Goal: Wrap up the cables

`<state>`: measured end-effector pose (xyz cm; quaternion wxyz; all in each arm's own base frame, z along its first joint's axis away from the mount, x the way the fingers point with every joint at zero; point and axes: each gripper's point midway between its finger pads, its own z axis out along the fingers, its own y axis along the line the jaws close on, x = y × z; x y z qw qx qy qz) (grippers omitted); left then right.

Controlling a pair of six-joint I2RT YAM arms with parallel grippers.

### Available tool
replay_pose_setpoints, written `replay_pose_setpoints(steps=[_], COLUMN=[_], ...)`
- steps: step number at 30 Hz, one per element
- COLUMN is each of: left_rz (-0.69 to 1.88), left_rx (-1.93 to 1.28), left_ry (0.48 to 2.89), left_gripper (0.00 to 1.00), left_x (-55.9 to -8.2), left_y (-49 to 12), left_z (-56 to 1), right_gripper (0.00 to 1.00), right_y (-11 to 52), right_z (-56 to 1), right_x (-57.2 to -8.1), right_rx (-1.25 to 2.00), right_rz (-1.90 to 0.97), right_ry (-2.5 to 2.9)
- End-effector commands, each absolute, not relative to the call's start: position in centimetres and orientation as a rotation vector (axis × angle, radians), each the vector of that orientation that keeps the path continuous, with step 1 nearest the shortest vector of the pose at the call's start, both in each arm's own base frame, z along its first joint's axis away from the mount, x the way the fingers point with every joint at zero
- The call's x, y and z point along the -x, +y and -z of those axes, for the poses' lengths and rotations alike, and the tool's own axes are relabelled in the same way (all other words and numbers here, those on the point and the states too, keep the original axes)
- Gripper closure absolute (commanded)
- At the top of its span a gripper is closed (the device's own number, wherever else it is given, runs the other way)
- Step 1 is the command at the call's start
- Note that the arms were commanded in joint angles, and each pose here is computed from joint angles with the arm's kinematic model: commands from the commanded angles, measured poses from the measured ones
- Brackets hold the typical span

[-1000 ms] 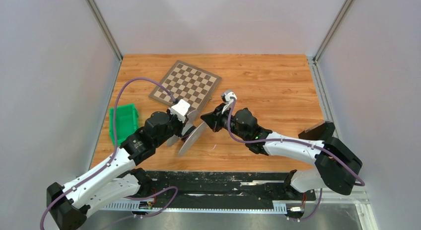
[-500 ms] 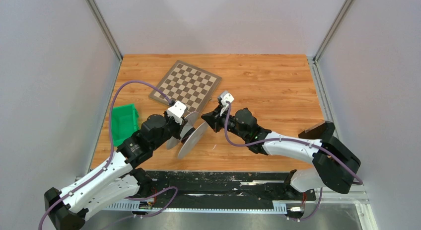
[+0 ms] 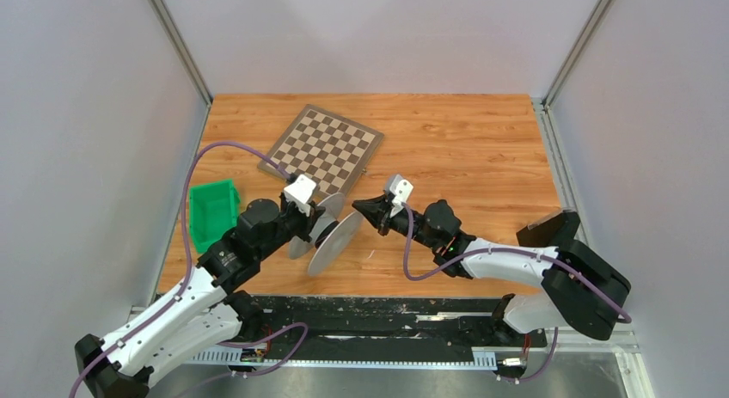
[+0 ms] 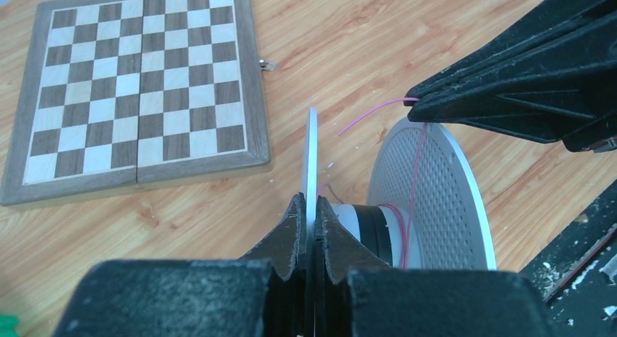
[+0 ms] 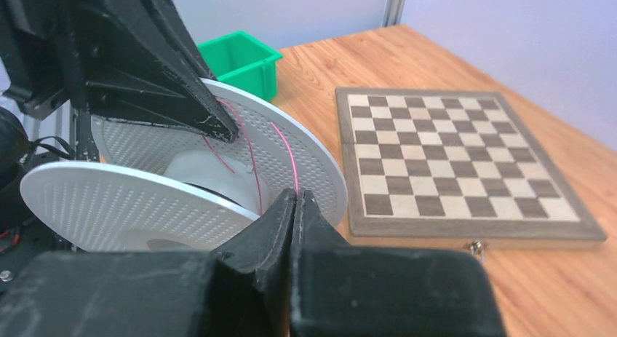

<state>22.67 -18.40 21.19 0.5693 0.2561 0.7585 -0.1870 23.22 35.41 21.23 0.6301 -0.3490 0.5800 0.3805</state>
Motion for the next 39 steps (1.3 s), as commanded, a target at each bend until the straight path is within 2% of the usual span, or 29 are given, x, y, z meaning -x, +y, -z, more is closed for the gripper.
replay_pose_setpoints(steps=[1, 12, 22, 27, 31, 35, 39], left_rz=[0.637, 0.663, 0.535, 0.519, 0.512, 0.484, 0.431], left_rx=[-0.380, -0.541, -0.551, -0.563, -0.570, -0.630, -0.733], left_ry=[1.411, 1.304, 1.211, 1.213, 1.200, 1.171, 1.090], left_gripper=[1.00, 1.00, 1.00, 1.00, 1.00, 1.00, 1.00], left_x=[-23.3, -21.7, -22.3, -22.4, -22.3, -22.0, -21.5], left_y=[-19.1, -20.3, -19.0, -19.0, -18.9, -19.1, -19.6], left_z=[-33.6, -34.2, -33.9, -33.8, -33.9, -33.8, -33.5], right_gripper=[1.00, 1.00, 1.00, 1.00, 0.94, 0.92, 1.00], right_y=[36.0, 36.6, 37.7, 38.4, 38.6, 39.2, 39.8], right_z=[-17.5, -15.5, -14.2, -13.4, -12.3, -12.0, -11.7], right_x=[-19.9, -22.1, -22.0, -21.1, -20.7, -20.1, -19.8], right_rx=[1.045, 1.108, 0.936, 0.978, 0.949, 0.860, 0.703], right_rz=[-0.899, -0.774, -0.915, -0.976, -1.022, -1.120, -1.258], right_ry=[1.316, 1.472, 1.706, 1.708, 1.795, 1.931, 2.120])
